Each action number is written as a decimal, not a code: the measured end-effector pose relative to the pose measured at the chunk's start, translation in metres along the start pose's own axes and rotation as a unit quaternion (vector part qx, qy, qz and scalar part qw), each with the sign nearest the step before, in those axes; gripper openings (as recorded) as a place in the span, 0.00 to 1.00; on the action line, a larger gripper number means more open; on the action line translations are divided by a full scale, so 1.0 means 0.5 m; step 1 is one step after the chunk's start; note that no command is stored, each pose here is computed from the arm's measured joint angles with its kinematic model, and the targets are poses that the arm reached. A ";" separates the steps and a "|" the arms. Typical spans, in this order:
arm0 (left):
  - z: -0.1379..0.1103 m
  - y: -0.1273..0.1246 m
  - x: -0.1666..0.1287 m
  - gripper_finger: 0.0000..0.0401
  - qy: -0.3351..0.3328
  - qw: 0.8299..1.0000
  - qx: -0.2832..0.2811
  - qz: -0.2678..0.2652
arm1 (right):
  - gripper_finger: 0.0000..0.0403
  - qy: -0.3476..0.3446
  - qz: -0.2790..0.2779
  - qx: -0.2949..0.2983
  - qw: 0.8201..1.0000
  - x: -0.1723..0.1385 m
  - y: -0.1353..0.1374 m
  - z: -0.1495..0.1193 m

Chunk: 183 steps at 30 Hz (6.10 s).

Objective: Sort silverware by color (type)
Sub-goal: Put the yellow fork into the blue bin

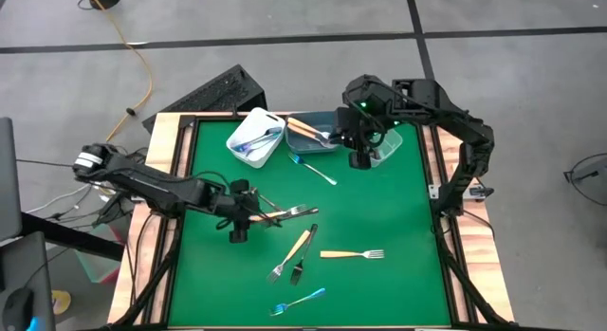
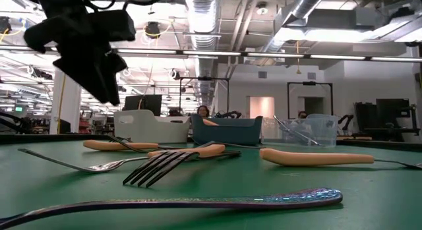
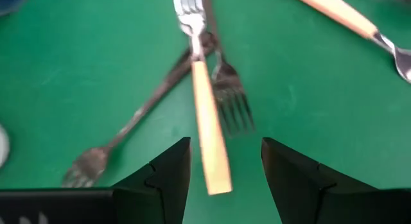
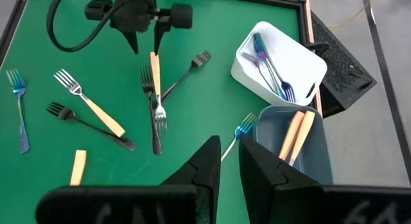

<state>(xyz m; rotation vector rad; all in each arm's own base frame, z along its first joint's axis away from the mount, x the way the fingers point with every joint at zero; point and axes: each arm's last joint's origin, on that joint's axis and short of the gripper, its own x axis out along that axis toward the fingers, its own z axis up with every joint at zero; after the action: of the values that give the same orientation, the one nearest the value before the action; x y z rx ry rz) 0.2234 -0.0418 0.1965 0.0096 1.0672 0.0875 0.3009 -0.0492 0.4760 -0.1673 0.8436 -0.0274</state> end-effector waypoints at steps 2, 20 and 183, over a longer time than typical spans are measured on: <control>0.004 -0.004 0.014 0.43 0.001 1.000 0.010 -0.007 | 0.18 0.001 0.000 0.000 1.000 0.000 0.000 -0.001; 0.000 -0.011 0.051 0.43 0.037 0.999 0.005 -0.009 | 0.18 0.022 0.004 0.000 1.000 0.000 0.000 -0.009; -0.019 0.099 -0.249 0.39 -0.490 0.829 -0.265 0.044 | 0.10 -0.283 0.024 0.128 0.950 0.284 -0.066 0.160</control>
<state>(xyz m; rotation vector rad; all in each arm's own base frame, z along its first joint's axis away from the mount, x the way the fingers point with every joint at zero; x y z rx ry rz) 0.1521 -0.0024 0.3033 -0.3669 -0.0218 0.4160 0.4562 -0.0835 0.4281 0.0916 0.2645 -0.0405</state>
